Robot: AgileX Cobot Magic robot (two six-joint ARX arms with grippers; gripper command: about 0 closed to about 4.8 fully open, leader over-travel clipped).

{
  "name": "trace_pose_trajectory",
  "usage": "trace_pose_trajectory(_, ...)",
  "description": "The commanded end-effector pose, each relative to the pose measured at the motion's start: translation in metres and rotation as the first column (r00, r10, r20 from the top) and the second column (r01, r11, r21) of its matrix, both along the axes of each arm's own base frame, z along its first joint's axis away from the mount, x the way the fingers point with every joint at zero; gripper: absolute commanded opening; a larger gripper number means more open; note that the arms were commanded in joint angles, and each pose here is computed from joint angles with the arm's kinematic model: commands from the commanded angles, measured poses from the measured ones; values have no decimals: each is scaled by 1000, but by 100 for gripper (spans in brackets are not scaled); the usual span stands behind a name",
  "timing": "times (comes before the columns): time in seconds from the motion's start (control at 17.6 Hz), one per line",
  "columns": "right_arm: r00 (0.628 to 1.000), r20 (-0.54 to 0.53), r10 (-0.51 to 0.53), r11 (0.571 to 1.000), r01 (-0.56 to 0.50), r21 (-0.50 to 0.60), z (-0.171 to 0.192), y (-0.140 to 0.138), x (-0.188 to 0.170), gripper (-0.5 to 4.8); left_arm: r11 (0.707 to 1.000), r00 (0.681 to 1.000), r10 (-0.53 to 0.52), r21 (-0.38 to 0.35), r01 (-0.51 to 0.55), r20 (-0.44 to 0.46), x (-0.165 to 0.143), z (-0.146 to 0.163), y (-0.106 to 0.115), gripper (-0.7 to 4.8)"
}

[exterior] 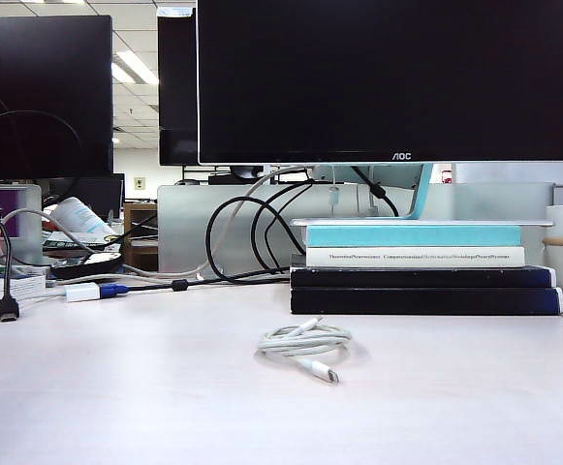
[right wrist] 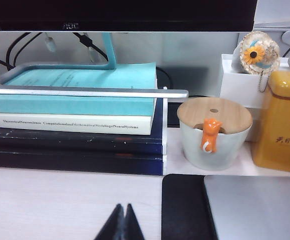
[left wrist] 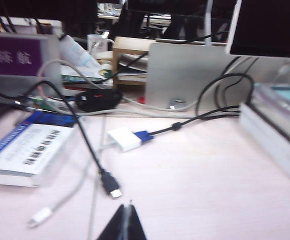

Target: Unfold the white charging cable into a straight cable.

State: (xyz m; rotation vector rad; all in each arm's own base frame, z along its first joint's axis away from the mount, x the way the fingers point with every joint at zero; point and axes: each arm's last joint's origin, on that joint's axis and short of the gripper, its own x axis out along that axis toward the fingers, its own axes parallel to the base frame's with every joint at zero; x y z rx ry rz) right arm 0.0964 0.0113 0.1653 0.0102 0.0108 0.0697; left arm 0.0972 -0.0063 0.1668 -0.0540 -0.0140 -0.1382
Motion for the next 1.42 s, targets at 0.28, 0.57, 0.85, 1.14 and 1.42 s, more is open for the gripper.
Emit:
trace_pose_trajectory(0.28,1000,17,3,999,-3,47,1,0,0,-1,992,993,-115,-59,114,-2,-1,2,-3,-5)
trace_pose_trajectory(0.57,993,121,-16,971,-13,239,18,-1,-2,-2,955,976,-146,-235,181,159,-6,29,-4,-5)
trace_pose_trajectory(0.85,958,269,-102,984,57,167,75,-5,-17,-2,976,977,-79,-183,116,196,-11,73,-2,-6)
trace_pose_trajectory(1.14,984,179,-20,993,-1,116,125,1,9,-2,976,975,-209,70,205,69,26,124,-7,-5)
trace_pose_trajectory(1.42,864,-205,460,882,-470,-4,141,27,95,-1,855,867,-413,210,475,-278,79,132,-19,126)
